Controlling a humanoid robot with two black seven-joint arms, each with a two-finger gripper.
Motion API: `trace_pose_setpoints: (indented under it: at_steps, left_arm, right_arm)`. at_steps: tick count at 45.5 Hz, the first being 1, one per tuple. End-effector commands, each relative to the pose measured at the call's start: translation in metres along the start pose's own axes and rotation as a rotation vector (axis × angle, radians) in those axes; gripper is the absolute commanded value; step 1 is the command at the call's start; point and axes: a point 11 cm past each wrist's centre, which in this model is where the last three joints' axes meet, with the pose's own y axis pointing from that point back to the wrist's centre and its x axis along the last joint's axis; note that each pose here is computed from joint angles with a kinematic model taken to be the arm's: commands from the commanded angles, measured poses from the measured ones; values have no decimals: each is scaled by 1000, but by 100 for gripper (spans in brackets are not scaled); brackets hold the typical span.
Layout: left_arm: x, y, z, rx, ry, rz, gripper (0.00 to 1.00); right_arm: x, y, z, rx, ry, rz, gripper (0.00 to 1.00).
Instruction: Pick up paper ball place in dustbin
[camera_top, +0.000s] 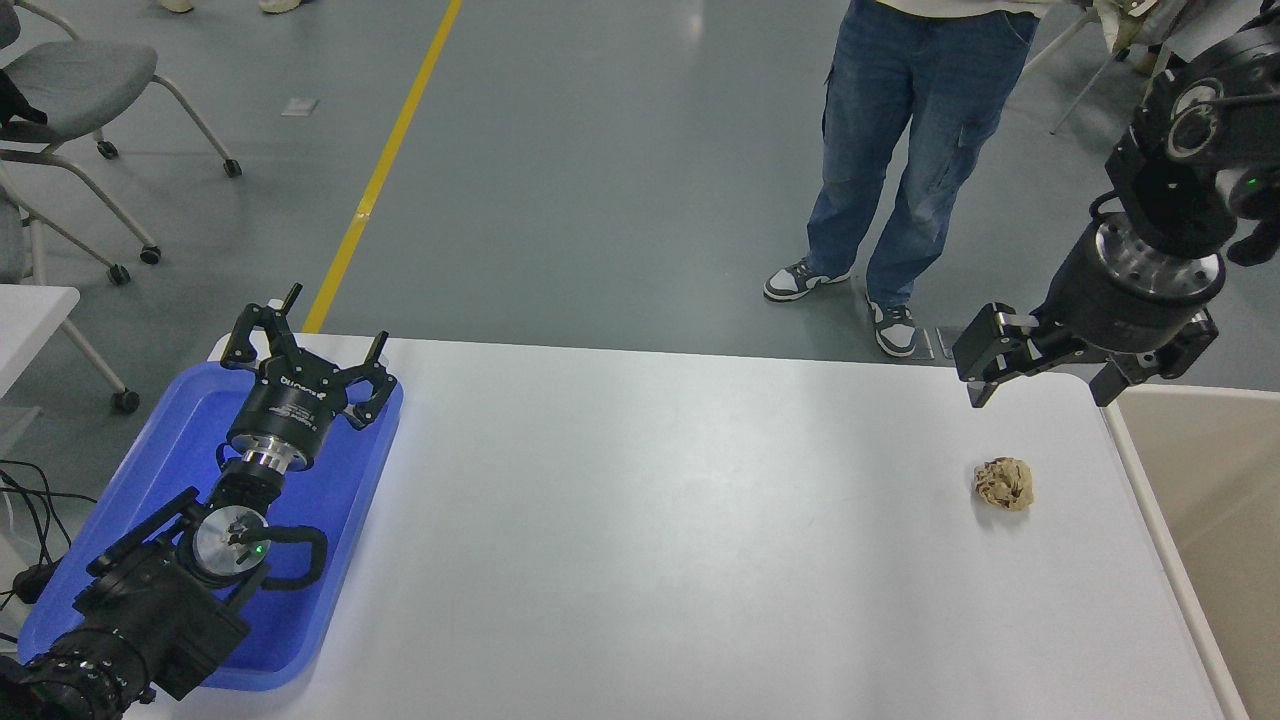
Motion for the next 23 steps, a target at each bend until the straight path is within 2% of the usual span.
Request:
trace_pose_setpoints:
  at_steps: [1, 23]
  left_arm:
    - [0, 0, 0, 0, 0, -1, 100]
    - [0, 0, 0, 1, 0, -1, 100]
  right_arm:
    - [0, 1, 0, 1, 0, 3, 100]
    - [3, -1, 1, -1, -5, 5, 100]
